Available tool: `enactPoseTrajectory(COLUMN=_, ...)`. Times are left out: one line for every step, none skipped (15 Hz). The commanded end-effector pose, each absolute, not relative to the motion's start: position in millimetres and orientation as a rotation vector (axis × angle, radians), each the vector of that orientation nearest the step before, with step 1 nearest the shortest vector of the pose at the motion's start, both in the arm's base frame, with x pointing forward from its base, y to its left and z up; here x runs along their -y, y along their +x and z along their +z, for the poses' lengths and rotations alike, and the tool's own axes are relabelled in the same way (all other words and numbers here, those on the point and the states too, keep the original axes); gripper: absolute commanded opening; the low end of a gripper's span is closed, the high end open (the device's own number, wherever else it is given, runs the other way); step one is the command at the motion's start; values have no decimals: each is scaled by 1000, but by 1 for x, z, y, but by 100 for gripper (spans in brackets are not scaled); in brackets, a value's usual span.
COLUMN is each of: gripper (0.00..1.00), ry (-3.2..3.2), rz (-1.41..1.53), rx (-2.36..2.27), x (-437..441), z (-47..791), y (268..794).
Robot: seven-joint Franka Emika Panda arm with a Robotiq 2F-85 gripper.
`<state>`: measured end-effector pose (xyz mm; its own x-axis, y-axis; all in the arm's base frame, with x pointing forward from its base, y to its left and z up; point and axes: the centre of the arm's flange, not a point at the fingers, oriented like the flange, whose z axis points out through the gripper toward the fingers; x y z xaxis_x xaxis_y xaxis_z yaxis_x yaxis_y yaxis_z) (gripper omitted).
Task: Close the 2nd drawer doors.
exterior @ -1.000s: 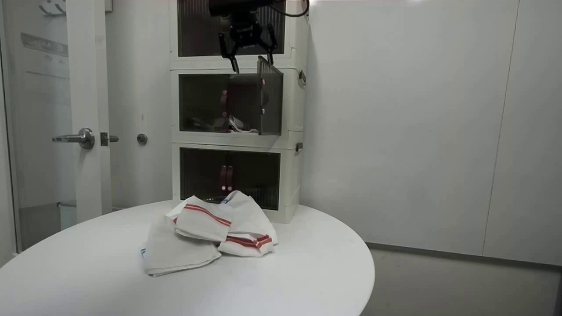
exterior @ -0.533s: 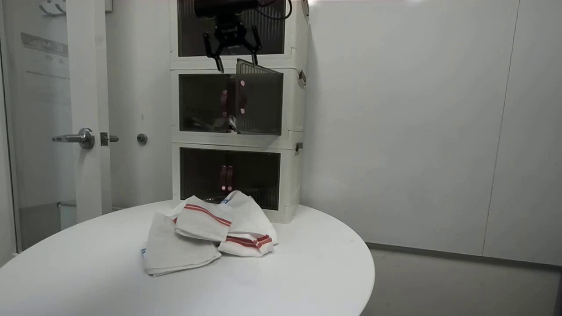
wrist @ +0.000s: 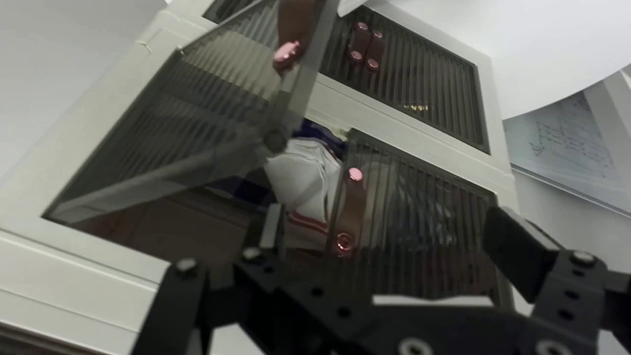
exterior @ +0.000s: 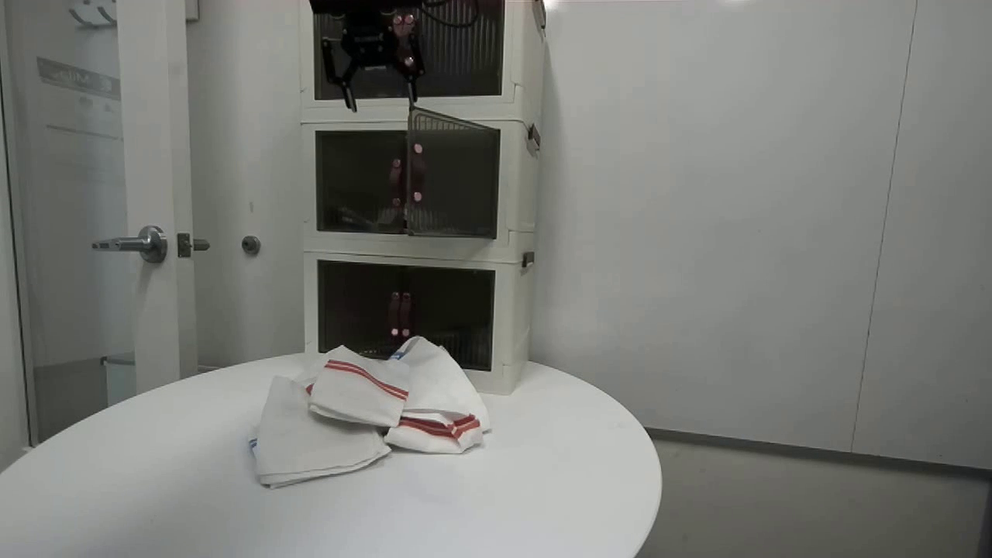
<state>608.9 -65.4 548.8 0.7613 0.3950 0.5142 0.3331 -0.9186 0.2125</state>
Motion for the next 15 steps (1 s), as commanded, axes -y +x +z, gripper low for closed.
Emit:
enactPoseTrajectory(gripper=100, ry=2885, rz=880, rx=-666, x=53, z=557, y=602)
enactPoseTrajectory(gripper=100, ry=2894, rz=872, rx=-652, x=52, z=559, y=601)
enactPoseTrajectory(gripper=100, ry=2887, rz=853, rx=-635, x=53, z=563, y=599)
enactPoseTrajectory(gripper=100, ry=2858, rz=803, rx=-653, x=58, z=569, y=593)
enactPoseTrajectory(gripper=100, ry=2834, rz=802, rx=-684, x=63, z=574, y=588)
enactPoseTrajectory(gripper=100, ry=2819, rz=785, rx=-693, x=72, z=586, y=581)
enactPoseTrajectory(gripper=100, ry=2830, rz=766, rx=-703, x=80, z=596, y=575)
enactPoseTrajectory(gripper=100, ry=2902, rz=724, rx=-716, x=89, z=610, y=567)
enactPoseTrajectory(gripper=100, ry=2963, rz=648, rx=-674, x=95, z=621, y=560)
enactPoseTrajectory(gripper=100, ry=3003, rz=601, rx=-649, x=100, z=630, y=549)
enactPoseTrajectory(gripper=100, ry=3007, rz=565, rx=-641, x=104, z=637, y=539)
enactPoseTrajectory(gripper=100, ry=2987, rz=540, rx=-635, x=109, z=643, y=531)
enactPoseTrajectory(gripper=100, ry=2952, rz=502, rx=-628, x=115, z=648, y=527)
enactPoseTrajectory(gripper=100, ry=2911, rz=449, rx=-632, x=123, z=648, y=526)
enactPoseTrajectory(gripper=100, ry=2847, rz=401, rx=-656, x=131, z=643, y=527)
